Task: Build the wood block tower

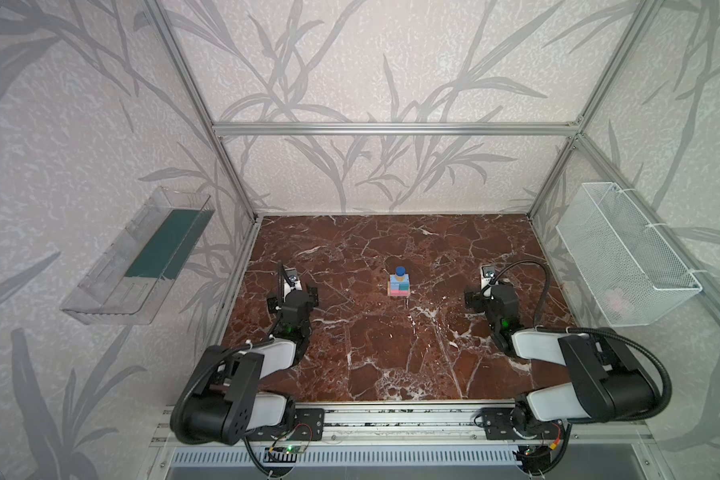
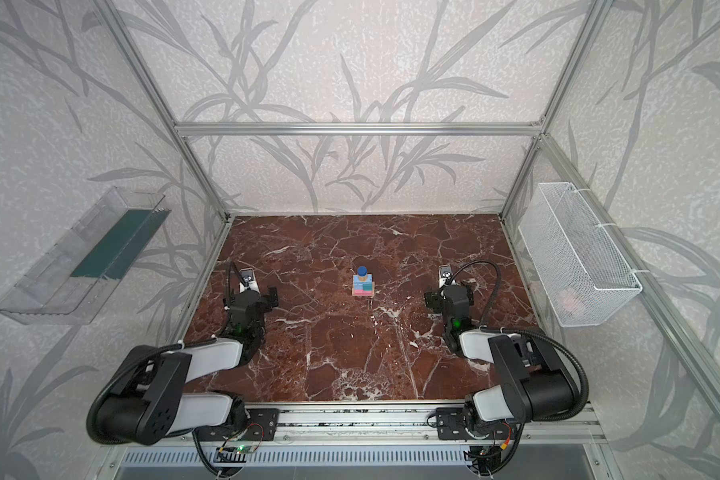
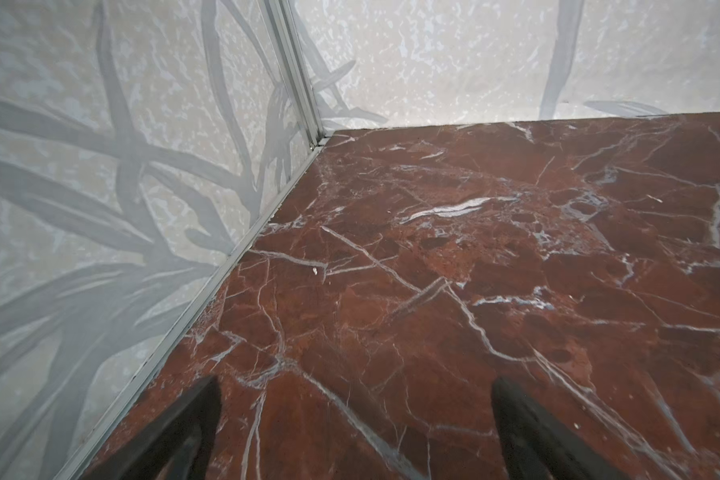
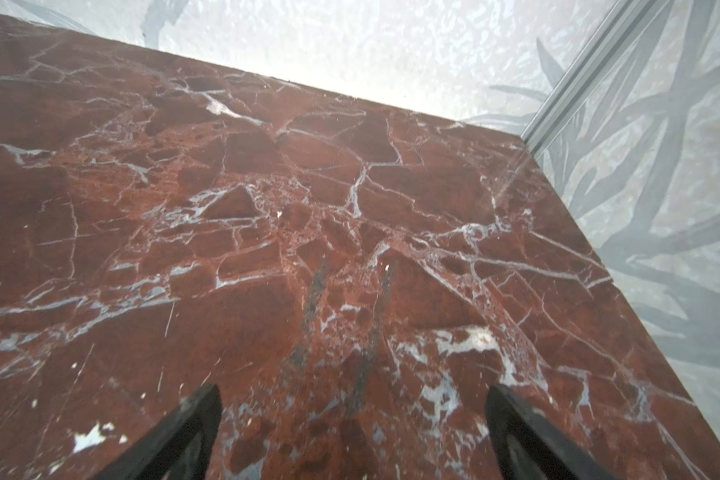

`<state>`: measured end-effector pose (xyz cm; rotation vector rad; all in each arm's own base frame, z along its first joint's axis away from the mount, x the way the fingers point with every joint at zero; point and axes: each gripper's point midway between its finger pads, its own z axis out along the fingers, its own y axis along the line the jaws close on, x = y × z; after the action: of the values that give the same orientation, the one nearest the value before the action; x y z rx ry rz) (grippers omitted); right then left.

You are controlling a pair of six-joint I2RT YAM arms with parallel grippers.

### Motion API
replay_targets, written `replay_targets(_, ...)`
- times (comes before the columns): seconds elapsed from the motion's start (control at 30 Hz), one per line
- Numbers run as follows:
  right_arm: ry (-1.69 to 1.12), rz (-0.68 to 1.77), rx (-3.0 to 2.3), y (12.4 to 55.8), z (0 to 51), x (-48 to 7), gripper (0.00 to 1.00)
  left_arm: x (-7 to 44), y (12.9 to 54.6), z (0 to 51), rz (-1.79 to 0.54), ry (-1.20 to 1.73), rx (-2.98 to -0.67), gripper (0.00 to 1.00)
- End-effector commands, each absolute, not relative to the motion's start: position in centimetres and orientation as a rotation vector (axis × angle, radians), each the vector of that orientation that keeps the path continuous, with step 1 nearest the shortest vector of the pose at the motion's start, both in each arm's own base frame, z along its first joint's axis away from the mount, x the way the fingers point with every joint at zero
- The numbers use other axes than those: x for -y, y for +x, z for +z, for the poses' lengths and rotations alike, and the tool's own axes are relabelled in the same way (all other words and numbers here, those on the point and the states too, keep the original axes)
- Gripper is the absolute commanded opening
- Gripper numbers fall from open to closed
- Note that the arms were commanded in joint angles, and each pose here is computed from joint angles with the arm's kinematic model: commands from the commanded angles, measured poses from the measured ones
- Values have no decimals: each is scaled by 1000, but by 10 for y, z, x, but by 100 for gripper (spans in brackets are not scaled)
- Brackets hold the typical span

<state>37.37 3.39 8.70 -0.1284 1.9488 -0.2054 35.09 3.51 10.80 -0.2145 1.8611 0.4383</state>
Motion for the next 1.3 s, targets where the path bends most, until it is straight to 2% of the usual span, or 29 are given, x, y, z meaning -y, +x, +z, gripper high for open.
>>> replay_targets(0.0, -97, -219, -1804, 390, 111, -32, 99, -40, 366, 132, 421, -244, -1714, 100)
replay_targets(0.23, -105, -157, -1781, 383, 101, -32, 99, -35, 373, 108, 307, -197, -1799, 99)
replay_targets(0.3, -122, -137, -1819, 386, 97, -35, 99, -33, 383, 107, 300, -160, -1758, 99)
replay_targets(0.43, -104, -109, -1870, 397, 94, -31, 99, -40, 390, 96, 268, -200, -1904, 99)
replay_targets(1.27, -102, -111, -1865, 397, 95, -30, 99, -46, 393, 96, 230, -219, -1874, 99)
